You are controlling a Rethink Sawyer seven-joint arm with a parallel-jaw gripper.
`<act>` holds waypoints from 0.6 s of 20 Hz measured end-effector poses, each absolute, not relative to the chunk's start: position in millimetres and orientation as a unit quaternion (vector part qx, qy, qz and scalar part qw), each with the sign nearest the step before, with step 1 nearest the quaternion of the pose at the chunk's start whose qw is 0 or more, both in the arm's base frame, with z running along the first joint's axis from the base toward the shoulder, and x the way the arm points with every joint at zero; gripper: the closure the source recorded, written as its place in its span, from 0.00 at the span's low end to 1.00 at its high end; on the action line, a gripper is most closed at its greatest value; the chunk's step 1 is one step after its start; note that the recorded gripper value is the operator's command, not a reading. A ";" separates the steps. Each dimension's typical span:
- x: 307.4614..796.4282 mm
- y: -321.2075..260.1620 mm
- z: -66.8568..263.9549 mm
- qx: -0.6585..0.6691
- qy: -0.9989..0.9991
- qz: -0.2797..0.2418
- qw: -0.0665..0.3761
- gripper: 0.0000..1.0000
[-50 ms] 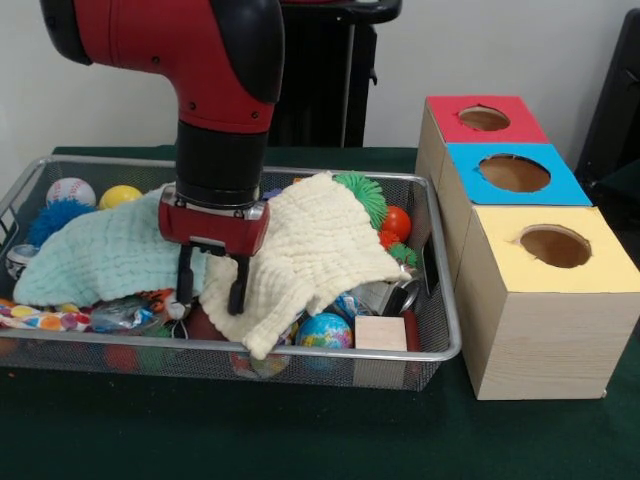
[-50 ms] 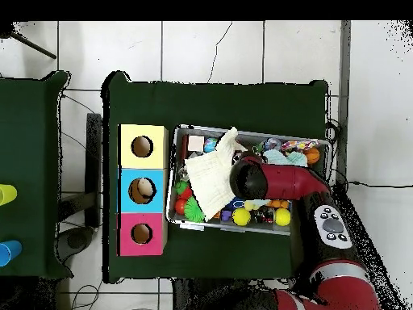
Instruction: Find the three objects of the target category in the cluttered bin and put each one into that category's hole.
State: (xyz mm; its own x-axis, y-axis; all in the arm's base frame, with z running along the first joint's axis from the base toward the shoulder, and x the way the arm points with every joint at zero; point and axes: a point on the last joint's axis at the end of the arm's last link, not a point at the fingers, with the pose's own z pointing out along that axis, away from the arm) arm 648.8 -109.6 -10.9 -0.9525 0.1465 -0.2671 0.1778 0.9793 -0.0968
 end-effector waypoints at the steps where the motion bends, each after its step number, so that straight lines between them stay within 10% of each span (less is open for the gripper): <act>1: 648.8 -110.0 -10.5 0.082 0.986 -0.061 0.131 0.00; 12: 648.9 -118.4 4.9 0.088 0.987 -0.070 0.117 0.00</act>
State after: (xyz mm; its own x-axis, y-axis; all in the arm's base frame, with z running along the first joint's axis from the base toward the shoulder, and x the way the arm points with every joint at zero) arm 648.9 -118.4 4.9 -0.9572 0.1567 -0.2433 0.1896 0.9747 -0.1183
